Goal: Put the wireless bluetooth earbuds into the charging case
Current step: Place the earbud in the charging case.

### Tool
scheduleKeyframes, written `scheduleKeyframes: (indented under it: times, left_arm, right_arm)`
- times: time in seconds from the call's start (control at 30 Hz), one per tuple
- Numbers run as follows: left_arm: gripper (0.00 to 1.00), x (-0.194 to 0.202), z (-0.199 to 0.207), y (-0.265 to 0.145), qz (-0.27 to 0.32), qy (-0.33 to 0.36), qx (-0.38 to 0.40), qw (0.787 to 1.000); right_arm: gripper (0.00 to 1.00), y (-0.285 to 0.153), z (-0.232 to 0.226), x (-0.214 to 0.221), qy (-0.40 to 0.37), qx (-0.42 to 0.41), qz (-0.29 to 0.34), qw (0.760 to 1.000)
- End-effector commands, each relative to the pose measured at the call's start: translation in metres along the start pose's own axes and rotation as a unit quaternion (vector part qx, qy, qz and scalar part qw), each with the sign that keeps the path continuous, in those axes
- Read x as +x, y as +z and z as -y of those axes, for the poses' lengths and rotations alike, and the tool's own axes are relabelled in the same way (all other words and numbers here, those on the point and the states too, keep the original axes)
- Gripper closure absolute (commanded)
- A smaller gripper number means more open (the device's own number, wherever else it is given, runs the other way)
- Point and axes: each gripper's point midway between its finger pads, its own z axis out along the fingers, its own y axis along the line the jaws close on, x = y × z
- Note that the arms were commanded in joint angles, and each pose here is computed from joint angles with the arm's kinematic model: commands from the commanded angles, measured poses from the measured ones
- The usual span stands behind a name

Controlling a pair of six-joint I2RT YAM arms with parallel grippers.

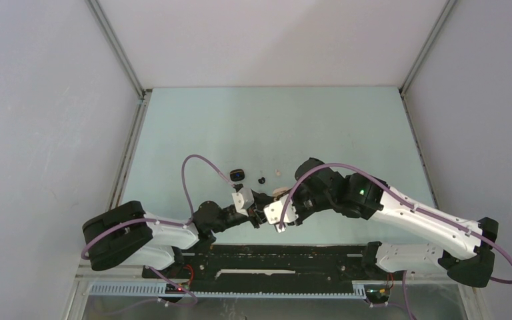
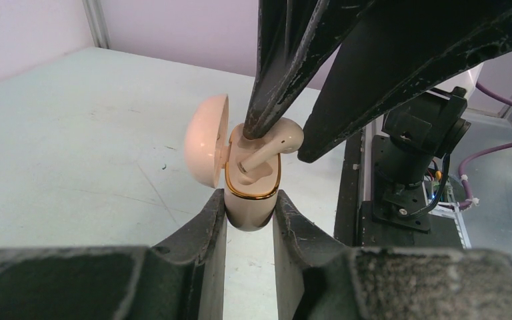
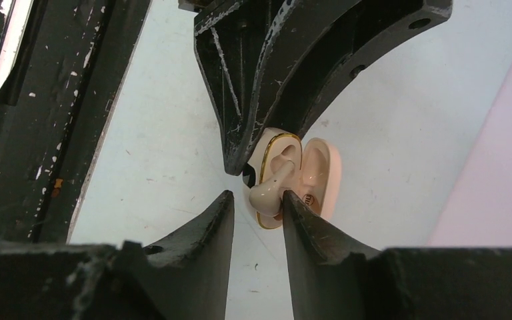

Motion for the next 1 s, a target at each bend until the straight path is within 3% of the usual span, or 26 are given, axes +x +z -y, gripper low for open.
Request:
scheduleKeyframes:
  times: [0.0, 0.6, 0.97]
  left_arm:
    - [1.0, -0.03, 0.005, 0.009, 0.047, 0.008, 0.015, 0.999]
    - [1.0, -0.027, 0.005, 0.01, 0.04, 0.012, 0.017, 0.999]
    - [1.0, -0.01, -0.013, 0.006, -0.015, 0.077, -0.024, 0.997]
  right_arm:
    - [0.65, 0.0, 0.011, -0.007, 0.006, 0.025, 0.013, 1.0]
    - [0.84, -0.002, 0.011, -0.007, 0.027, 0.024, 0.016, 0.999]
    - [0.94, -0.018, -0.002, -0.009, 0.126, -0.045, 0.006, 0.991]
